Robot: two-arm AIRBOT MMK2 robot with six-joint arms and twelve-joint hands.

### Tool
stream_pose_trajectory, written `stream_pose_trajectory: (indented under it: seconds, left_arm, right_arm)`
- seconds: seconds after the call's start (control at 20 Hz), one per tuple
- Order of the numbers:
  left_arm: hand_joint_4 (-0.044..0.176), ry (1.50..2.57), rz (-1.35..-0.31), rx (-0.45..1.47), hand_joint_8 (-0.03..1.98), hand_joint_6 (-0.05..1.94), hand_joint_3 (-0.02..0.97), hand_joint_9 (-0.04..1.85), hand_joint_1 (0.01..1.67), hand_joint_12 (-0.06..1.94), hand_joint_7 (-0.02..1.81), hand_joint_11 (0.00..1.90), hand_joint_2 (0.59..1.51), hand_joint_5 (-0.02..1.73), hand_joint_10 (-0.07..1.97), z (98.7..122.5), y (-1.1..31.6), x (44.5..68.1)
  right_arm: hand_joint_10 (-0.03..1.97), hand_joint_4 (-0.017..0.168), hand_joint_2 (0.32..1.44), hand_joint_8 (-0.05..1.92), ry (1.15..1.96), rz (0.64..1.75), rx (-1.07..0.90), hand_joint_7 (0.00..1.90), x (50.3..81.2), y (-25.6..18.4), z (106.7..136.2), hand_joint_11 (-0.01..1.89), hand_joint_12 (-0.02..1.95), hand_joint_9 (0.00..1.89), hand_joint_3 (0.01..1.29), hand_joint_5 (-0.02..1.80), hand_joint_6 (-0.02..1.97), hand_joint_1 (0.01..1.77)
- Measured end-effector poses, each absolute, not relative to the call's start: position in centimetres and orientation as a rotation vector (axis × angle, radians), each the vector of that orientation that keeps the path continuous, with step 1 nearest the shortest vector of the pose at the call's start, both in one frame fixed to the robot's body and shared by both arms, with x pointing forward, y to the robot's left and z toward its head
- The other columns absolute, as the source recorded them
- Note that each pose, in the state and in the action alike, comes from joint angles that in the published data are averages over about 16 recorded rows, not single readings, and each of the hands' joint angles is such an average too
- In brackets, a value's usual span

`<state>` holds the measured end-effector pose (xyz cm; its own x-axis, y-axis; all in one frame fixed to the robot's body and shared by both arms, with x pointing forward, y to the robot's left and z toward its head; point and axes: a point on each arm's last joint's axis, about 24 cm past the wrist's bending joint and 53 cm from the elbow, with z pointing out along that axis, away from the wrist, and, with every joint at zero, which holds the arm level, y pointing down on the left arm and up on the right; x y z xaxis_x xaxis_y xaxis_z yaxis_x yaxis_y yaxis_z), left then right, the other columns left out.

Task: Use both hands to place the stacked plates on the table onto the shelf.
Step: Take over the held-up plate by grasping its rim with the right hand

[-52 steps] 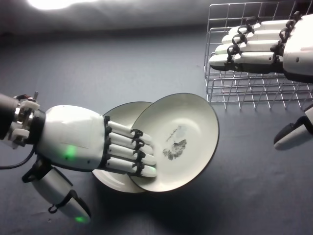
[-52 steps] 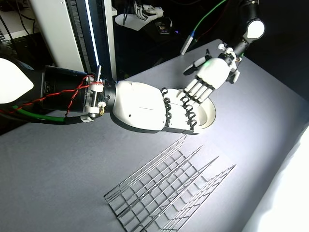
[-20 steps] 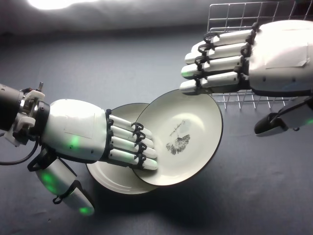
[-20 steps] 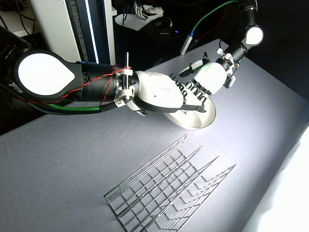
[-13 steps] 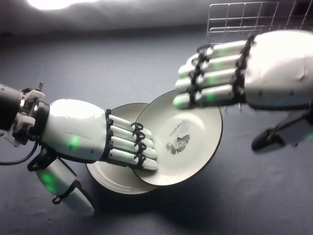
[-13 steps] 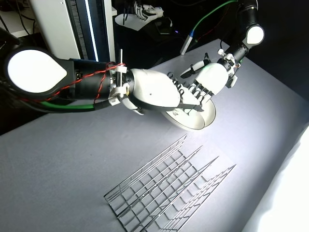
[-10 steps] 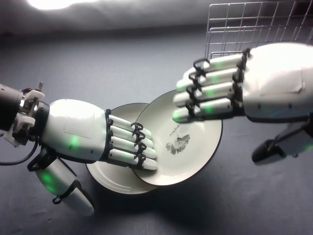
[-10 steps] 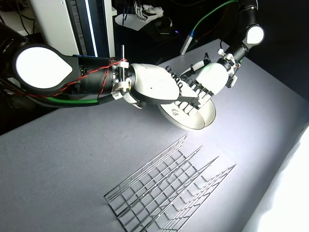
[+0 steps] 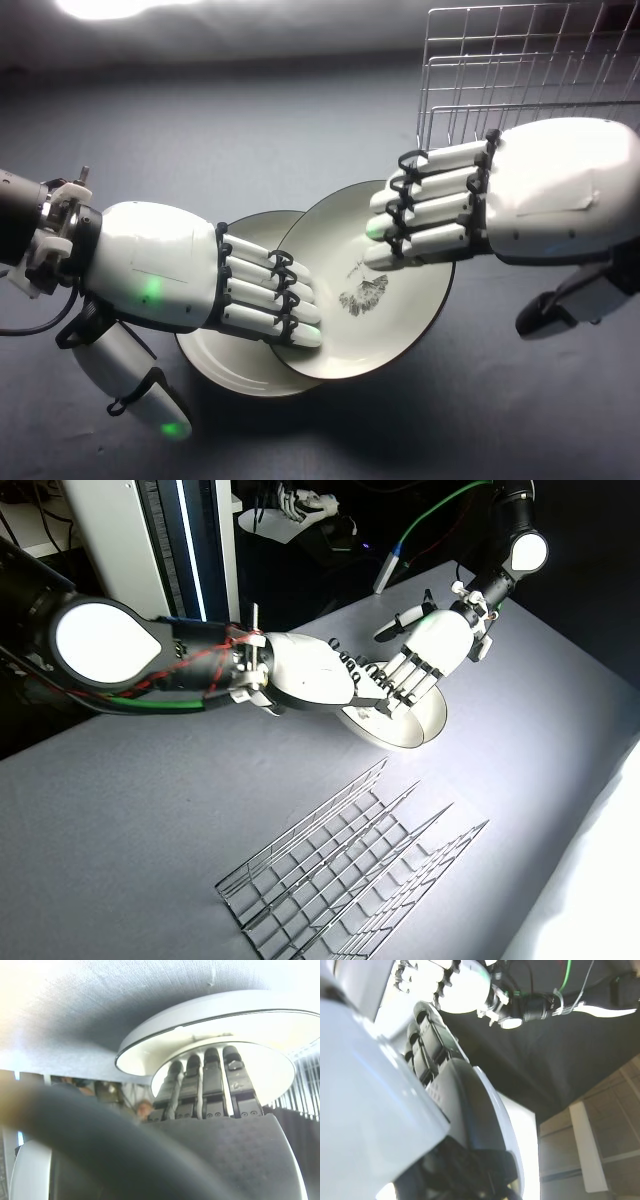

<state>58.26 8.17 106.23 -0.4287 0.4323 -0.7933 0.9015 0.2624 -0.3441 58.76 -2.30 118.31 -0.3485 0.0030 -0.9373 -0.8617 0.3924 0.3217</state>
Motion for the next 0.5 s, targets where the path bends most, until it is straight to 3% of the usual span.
stream_pose_trajectory:
  seconds: [0.5]
  left_arm:
    - [-0.001, 1.977, -1.088, 1.203, -0.02, -0.03, 0.004, 0.01, 0.02, 0.02, -0.01, 0.01, 1.147, -0.02, -0.01, 106.2, 8.2, 58.3]
  right_arm:
    - [0.01, 0.004, 0.92, 0.01, 1.668, 1.121, -0.784, 0.18, 60.6, 0.4, 116.8, 0.01, 0.47, 0.14, 0.01, 0.22, 0.03, 1.03]
